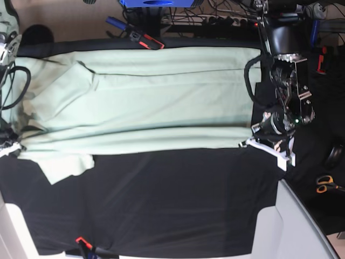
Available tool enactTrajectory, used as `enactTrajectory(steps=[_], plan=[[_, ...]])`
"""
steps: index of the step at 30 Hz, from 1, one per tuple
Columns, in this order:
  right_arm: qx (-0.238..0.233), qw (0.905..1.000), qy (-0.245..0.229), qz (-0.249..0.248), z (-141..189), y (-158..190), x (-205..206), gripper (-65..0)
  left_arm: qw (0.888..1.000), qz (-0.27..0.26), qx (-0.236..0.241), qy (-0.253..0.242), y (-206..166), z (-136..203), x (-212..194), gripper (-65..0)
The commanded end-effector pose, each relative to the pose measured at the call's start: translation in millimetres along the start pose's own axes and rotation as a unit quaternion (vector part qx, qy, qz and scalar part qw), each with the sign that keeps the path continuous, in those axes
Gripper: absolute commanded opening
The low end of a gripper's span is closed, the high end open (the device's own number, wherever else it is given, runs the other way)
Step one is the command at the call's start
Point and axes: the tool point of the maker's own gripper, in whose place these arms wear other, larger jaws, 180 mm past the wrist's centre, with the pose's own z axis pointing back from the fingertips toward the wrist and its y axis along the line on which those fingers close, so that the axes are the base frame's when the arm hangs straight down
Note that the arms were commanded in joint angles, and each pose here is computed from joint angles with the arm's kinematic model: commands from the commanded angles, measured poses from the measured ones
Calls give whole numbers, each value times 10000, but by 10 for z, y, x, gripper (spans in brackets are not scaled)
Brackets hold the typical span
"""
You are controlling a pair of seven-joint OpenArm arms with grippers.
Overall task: Fold the T-shirt properly
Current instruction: 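Fold the hem edge further over the shirt body with the left gripper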
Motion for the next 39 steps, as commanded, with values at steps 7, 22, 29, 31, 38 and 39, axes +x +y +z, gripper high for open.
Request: enactTrajectory(steps=[7, 22, 29, 31, 38, 39], plan=[[-11, 9995, -72, -295, 121, -155, 47, -649, 9994, -191, 42, -295, 41, 183, 52, -650], [99, 9984, 516, -209, 210, -202, -463, -649, 9990, -220, 266, 300, 286, 245, -555, -650], [110, 9973, 692, -201, 234, -213, -575, -649, 9987, -259, 305, 319, 328, 247, -555, -650], [109, 9972, 716, -204, 238, -213, -604, -649, 9986, -267, 317, 337, 341, 248, -559, -650], [95, 9981, 617, 11, 315, -220, -579, -649, 9981, -269, 345, 433, 372, 264, -645, -650], [96, 9984, 535, 120, 347, -211, -531, -649, 9980, -269, 352, 454, 380, 268, -668, -650]])
